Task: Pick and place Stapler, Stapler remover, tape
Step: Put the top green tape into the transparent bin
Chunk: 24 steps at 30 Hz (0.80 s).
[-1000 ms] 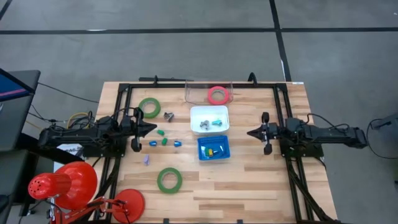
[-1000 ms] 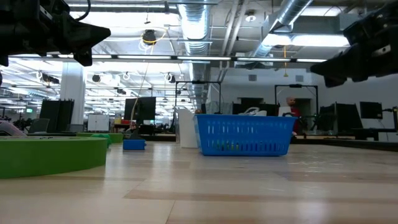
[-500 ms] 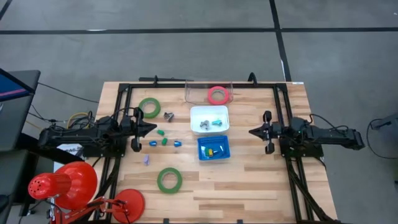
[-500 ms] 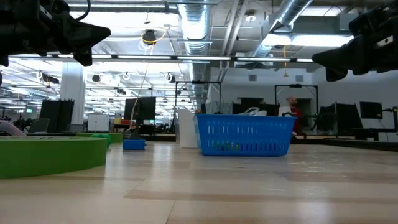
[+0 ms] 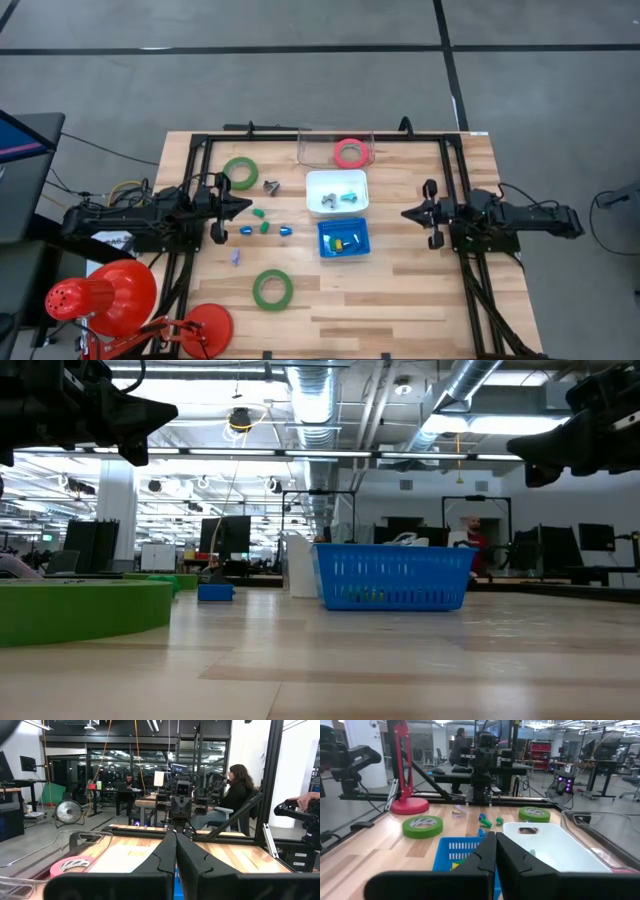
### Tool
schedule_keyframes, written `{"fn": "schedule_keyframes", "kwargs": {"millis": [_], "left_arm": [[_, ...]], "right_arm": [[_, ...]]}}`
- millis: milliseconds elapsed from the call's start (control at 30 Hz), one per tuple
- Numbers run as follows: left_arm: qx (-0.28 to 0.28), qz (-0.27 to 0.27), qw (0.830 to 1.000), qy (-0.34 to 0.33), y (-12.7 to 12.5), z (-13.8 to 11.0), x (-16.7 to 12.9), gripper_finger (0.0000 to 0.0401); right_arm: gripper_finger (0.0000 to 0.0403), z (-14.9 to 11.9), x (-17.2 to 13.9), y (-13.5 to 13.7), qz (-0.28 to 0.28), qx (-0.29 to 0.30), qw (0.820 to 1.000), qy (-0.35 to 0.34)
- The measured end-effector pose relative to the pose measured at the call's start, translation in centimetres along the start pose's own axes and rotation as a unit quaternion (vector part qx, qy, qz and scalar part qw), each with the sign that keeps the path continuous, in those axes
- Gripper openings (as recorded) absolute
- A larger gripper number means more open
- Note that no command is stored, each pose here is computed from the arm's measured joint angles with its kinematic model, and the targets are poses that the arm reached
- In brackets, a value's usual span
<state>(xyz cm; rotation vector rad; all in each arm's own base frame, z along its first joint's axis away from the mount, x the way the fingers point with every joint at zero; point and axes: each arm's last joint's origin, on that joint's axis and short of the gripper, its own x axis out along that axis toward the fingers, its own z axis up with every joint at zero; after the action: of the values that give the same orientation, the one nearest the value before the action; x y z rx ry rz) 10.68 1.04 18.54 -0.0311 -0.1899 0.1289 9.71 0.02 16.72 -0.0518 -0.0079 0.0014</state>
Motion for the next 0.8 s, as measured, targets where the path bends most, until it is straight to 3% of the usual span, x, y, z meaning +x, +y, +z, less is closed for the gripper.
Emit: {"fn": "schedule_keyframes", "kwargs": {"millis": [800], "left_arm": [[0.0,0.0,1.0,0.0,0.0,0.0,0.0,0.0003]], "right_arm": [[0.0001,0.03,0.0,0.01,-0.003,0.0,1.0,-0.001]]}}
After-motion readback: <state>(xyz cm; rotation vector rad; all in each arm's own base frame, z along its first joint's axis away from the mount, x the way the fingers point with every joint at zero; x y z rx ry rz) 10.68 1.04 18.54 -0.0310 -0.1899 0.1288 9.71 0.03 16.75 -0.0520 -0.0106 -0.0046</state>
